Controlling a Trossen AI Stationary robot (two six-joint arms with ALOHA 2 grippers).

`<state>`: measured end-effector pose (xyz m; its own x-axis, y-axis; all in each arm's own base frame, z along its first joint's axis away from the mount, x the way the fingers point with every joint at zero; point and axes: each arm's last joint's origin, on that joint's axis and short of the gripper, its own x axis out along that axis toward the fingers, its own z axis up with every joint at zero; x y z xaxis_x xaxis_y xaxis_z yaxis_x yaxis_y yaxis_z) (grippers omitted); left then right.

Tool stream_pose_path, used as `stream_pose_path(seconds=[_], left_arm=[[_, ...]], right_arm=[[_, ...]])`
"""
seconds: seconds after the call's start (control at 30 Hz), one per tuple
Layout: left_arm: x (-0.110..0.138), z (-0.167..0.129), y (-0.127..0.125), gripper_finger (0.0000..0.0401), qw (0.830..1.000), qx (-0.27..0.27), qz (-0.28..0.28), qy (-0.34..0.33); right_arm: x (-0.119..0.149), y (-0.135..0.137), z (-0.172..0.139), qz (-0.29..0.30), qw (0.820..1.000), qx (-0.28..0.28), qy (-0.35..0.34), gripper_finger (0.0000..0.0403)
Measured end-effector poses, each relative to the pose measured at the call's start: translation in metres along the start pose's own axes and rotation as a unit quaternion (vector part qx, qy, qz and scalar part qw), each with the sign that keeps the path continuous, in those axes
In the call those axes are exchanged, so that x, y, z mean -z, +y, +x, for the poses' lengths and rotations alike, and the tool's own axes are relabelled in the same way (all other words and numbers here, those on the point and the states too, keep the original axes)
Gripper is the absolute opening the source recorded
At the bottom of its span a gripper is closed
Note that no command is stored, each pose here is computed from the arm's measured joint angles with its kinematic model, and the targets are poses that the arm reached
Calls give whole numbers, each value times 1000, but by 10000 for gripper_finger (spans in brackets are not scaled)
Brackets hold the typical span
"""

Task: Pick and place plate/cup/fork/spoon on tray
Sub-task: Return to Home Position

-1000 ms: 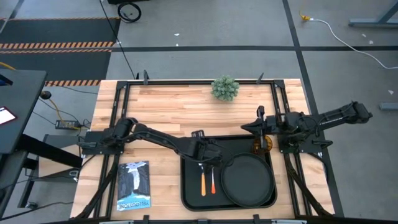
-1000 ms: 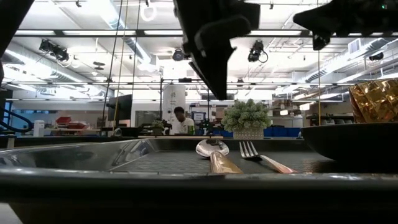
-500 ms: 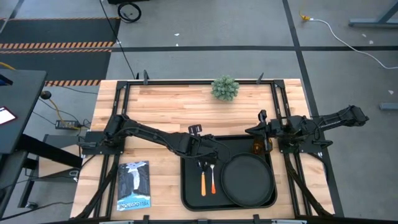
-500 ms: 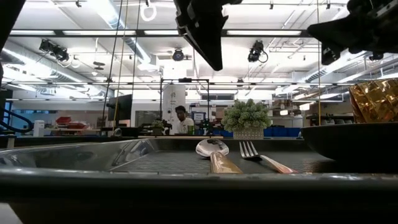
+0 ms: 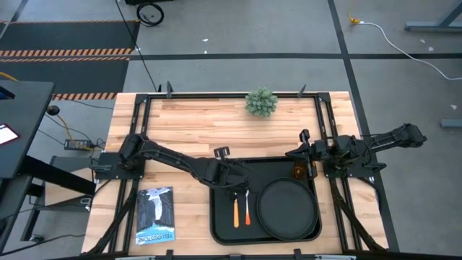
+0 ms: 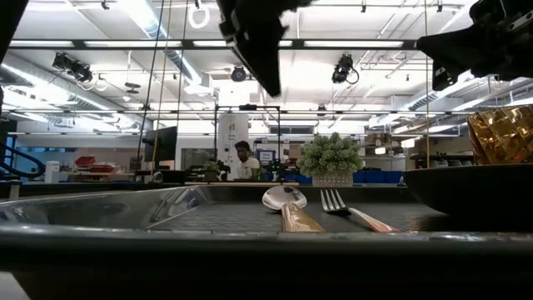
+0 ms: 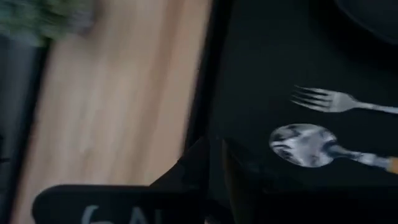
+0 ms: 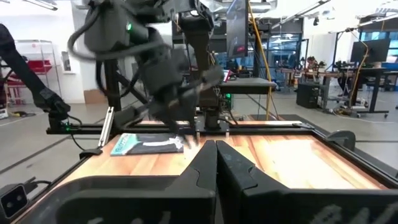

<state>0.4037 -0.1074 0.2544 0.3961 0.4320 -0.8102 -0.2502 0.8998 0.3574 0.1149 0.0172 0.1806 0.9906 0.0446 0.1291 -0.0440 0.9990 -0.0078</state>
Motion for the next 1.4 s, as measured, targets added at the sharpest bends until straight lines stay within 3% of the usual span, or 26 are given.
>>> stream_pose_path(seconds=[0.37,0.63,0.93,1.4], left_arm=[[3,-53,51,52,998,-46,0,-37],[52,-69,82,52,991,-42,-66,-109],[122,-53,101,52,950,5,-165,-267],[209,-18,113,52,890,20,-202,-407]], right_arm=[[0,-2,1,2,1000,27,2,16],[-1,-1,1,3,1000,27,-4,17],[-1,-1,1,3,1000,26,-5,16],[-1,-1,1,3,1000,26,-3,16]])
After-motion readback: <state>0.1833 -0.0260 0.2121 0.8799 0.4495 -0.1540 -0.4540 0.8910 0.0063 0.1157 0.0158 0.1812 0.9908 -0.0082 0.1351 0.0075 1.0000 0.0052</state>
